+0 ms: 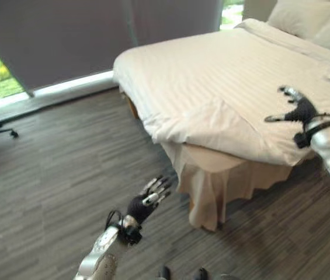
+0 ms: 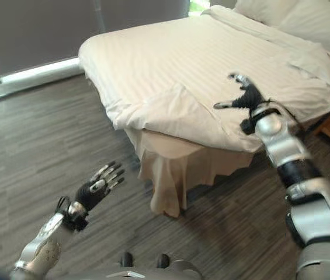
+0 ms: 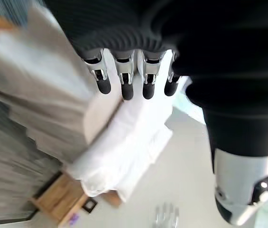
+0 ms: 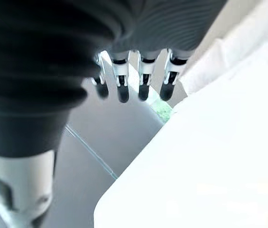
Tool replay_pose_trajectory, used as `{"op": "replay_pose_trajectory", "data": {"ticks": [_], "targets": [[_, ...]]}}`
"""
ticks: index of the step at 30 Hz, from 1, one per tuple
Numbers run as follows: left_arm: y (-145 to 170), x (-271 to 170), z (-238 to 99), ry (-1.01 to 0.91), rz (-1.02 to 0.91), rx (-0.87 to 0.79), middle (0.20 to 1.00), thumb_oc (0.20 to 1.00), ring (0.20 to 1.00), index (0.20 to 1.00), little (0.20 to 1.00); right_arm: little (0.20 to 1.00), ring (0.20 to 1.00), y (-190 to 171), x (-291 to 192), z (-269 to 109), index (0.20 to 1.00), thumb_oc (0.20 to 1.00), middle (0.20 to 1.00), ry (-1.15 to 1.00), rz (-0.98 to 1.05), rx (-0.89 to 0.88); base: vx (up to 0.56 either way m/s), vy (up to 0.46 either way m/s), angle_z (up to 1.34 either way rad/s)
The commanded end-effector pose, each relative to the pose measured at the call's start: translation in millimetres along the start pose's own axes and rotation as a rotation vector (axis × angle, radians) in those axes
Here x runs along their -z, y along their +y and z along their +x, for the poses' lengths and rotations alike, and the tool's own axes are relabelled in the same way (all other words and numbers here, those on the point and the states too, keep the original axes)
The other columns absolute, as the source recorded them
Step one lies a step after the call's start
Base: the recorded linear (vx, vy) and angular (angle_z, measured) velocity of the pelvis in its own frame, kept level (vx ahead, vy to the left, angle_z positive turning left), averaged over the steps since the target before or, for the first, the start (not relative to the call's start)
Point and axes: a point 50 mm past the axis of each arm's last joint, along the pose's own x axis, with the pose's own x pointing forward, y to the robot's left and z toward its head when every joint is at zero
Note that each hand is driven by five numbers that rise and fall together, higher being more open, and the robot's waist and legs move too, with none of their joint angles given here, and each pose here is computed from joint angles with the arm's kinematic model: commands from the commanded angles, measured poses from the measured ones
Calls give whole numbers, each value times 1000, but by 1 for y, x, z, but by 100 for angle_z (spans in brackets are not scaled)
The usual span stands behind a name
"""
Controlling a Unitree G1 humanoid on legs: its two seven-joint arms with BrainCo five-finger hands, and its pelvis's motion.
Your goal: Making the bed.
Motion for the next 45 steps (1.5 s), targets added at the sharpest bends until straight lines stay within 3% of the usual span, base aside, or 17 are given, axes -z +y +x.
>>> {"op": "replay_pose_trajectory", "data": {"ticks": [1, 6, 15, 25, 26, 30, 33, 43, 44, 45], "targets": [[5, -11, -12, -15, 23, 6, 1000, 1000, 1000, 1000, 1000, 1000, 1000, -41, -24, 19, 1000, 1000, 1000, -8, -136, 120, 41, 73, -5], [13, -10, -17, -18, 3, -36, 1000, 1000, 1000, 1000, 1000, 1000, 1000, -62, -40, 32, 1000, 1000, 1000, 46, -292, 152, 9, 60, 22], [49, -3, -30, -13, -77, -216, 1000, 1000, 1000, 1000, 1000, 1000, 1000, -131, -78, 33, 1000, 1000, 1000, 144, -510, 351, -89, 34, 27], [65, 94, -94, 132, -461, -589, 1000, 1000, 1000, 1000, 1000, 1000, 1000, -234, -86, -19, 1000, 1000, 1000, 362, -741, 653, -41, -32, 23], [65, 109, -104, 158, -520, -666, 1000, 1000, 1000, 1000, 1000, 1000, 1000, -248, -94, -28, 1000, 1000, 1000, 418, -895, 655, -22, -77, -1], [53, 149, -114, 282, -614, -743, 1000, 1000, 1000, 1000, 1000, 1000, 1000, -279, -128, -49, 1000, 1000, 1000, 466, -1052, 790, 9, -35, -6], [54, 154, -117, 303, -636, -774, 1000, 1000, 1000, 1000, 1000, 1000, 1000, -293, -130, -64, 1000, 1000, 1000, 555, -1159, 830, 26, -26, -2], [57, 146, -106, 250, -639, -776, 1000, 1000, 1000, 1000, 1000, 1000, 1000, -314, -84, -101, 1000, 1000, 1000, 805, -1127, 820, 52, -37, -3], [55, 147, -99, 239, -643, -766, 1000, 1000, 1000, 1000, 1000, 1000, 1000, -315, -84, -101, 1000, 1000, 1000, 769, -1070, 829, -54, 15, -5], [46, 148, -79, 225, -659, -726, 1000, 1000, 1000, 1000, 1000, 1000, 1000, -317, -101, -97, 1000, 1000, 1000, 613, -853, 892, -60, 21, -7]]}}
